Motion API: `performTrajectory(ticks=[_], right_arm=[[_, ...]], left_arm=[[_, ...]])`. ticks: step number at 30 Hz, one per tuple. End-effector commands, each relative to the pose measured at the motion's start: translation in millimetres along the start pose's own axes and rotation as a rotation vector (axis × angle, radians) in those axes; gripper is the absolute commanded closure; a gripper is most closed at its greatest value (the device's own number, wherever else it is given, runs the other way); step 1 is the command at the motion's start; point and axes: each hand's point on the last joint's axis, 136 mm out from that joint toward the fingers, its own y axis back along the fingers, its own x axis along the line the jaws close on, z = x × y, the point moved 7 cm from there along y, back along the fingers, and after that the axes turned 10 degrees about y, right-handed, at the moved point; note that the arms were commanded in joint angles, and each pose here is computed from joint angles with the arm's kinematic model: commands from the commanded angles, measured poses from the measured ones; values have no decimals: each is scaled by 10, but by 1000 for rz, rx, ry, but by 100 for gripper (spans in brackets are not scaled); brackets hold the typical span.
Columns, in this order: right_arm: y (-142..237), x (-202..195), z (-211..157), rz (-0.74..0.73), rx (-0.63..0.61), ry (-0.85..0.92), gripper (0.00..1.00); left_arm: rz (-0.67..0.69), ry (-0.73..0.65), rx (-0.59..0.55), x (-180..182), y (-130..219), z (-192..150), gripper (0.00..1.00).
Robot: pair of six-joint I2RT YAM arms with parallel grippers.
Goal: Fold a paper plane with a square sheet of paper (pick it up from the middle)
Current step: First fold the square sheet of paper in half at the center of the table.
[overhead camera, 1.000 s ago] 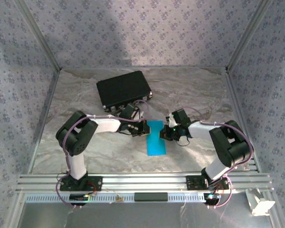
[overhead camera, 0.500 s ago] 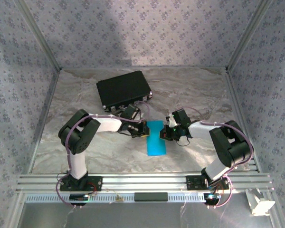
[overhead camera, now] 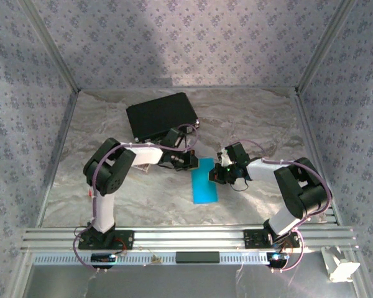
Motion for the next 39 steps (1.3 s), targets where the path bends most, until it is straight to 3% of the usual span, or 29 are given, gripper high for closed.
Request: performTrajectory(ticks=[1,16,27,35,39], right_arm=[[-46,-294,-303,-148,103,-72,100],[-59,-292,-311,-142,111,-68,100],[-55,-285,-313,-140,110,-62,100],[-43,-216,-279,-116,96,-23,100],[-41,-113,-218,-66,76,28,100]], left_arm=[[14,-2,-10,106,-55,97,98],[29,97,-154,214,70,390,97],[183,164,-248,299,129,451,100],[216,73,-320,-54,308,332,97],[166,32,-314,-239,411,234,95]])
